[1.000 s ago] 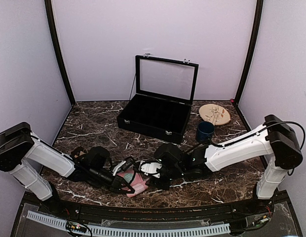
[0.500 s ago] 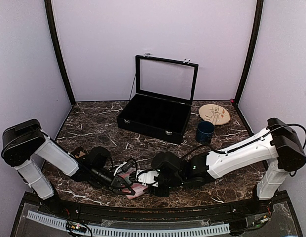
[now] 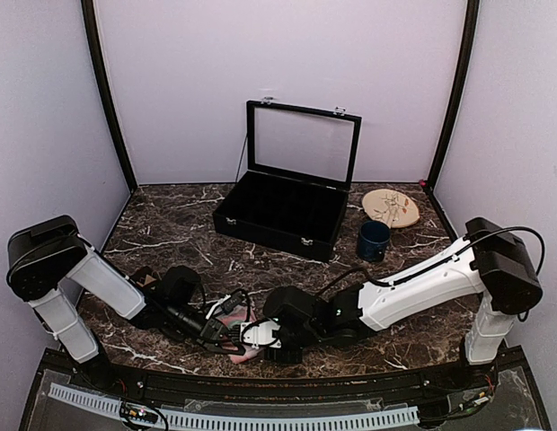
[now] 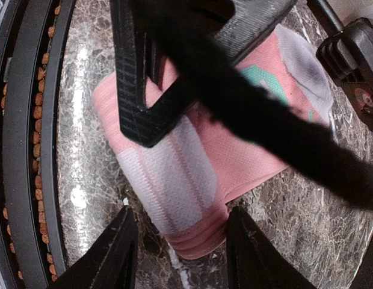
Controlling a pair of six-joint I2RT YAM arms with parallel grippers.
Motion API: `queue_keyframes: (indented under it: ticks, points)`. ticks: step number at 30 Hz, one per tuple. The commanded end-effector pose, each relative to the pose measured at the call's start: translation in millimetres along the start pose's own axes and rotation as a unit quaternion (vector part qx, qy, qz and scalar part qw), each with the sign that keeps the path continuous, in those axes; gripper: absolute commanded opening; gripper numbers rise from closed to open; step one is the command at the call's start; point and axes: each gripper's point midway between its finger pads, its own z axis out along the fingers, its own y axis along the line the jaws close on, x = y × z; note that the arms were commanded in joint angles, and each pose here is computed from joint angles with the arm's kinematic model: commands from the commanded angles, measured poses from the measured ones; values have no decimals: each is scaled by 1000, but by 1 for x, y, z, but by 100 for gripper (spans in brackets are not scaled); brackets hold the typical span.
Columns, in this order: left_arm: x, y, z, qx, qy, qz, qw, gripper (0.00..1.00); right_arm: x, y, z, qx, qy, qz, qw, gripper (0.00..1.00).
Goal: Roll the socks
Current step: Roll the sock at the center of the board.
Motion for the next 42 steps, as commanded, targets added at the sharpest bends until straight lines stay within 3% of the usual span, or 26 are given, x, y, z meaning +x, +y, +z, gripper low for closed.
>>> queue_keyframes:
  ticks: [1, 13, 27, 37, 42]
  points:
    - [6, 4, 1, 1, 13, -11, 1000, 0, -12, -1, 4, 9, -11, -21, 1000, 47]
    - [5, -1, 1, 13, 16, -4, 1000, 0, -1, 6, 18, -3, 8, -41, 999, 43]
    - [3, -3, 0, 17, 12, -2, 1000, 0, 9, 20, 27, -42, 19, -44, 998, 19]
    - [-22, 16, -18, -112, -27, 7, 993, 35, 15, 22, 28, -52, 37, -36, 997, 10]
    - [-40, 21, -37, -188, -57, 23, 980, 39, 16, 19, 28, -55, 43, -24, 997, 8]
